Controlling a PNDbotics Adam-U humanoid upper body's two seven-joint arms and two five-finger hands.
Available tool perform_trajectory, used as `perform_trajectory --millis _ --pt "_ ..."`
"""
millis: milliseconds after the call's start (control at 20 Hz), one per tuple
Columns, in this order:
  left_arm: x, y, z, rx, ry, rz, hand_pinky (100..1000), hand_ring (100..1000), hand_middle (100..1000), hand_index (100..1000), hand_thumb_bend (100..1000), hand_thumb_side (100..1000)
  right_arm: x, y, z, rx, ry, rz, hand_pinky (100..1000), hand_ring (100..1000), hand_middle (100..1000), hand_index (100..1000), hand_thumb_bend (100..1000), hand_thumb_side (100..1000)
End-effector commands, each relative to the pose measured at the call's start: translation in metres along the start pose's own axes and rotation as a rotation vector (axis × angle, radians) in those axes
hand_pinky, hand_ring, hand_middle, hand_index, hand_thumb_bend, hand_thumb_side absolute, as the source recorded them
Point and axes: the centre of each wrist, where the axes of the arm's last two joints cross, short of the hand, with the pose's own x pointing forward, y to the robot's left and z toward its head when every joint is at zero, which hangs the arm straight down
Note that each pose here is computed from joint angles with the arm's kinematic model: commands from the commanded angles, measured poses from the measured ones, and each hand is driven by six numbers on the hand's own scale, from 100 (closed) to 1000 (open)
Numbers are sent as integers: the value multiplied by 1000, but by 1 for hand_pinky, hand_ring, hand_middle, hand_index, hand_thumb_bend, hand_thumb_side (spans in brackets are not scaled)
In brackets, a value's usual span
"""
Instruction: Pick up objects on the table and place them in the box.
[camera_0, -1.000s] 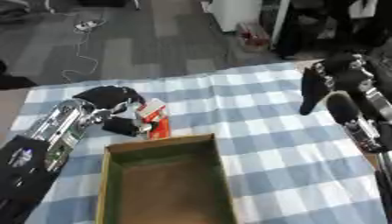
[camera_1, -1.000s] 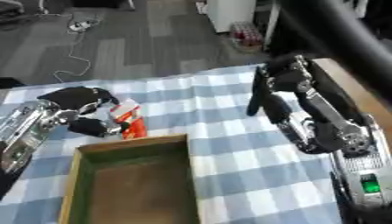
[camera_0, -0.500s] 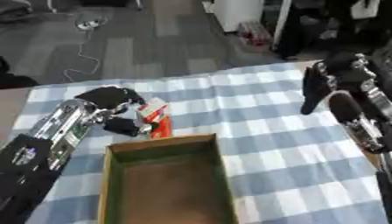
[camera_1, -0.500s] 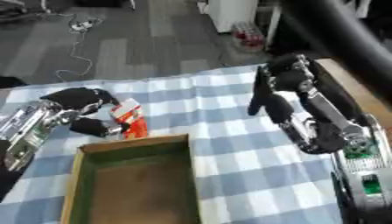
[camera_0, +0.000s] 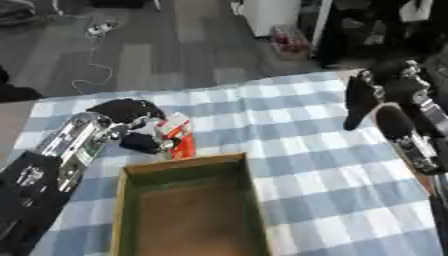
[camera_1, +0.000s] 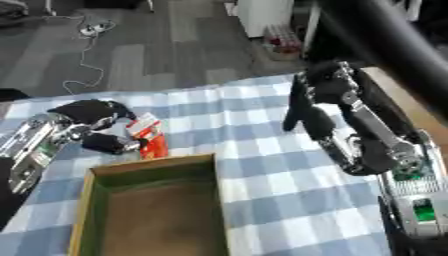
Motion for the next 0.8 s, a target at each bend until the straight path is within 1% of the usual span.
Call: perform_trajectory --millis 50,300,350,400,450,500,550,700,750,800 --pt "-6 12 1 27 18 -11 700 741 828 912 291 1000 3 -6 -7 14 -43 28 351 331 369 471 100 1000" --pt "-8 8 -2 9 23 -7 697 739 824 909 284 1000 3 -6 -9 13 -50 27 351 331 369 471 100 1000" --pt "-9 8 -2 17 22 -4 665 709 800 885 253 1000 3 -6 -9 13 -51 26 351 331 370 472 100 1000" --pt "-9 8 -3 30 20 0 665 709 800 885 253 1000 3 -6 -10 15 -52 26 351 331 370 472 100 1000" --pt "-9 7 -3 43 15 3 627 672 773 861 243 1000 3 -6 -10 16 -52 27 353 333 371 472 100 1000" --pt "-9 7 -4 58 11 7 634 679 778 866 245 1000 3 -6 -10 17 -53 27 353 333 371 472 100 1000" --pt "-10 5 -5 70 9 10 585 634 747 842 236 1000 3 -6 -10 18 -54 27 353 333 371 472 100 1000" --pt "-12 -1 -9 81 8 16 575 623 741 837 237 1000 3 -6 -12 18 -59 26 353 333 371 471 100 1000" --pt "-13 -3 -10 77 9 15 549 596 724 826 238 1000 3 -6 -12 17 -60 26 353 334 371 471 100 1000" --pt "-13 -5 -11 72 11 15 558 605 730 830 238 1000 3 -6 -12 17 -61 26 353 334 371 471 100 1000"
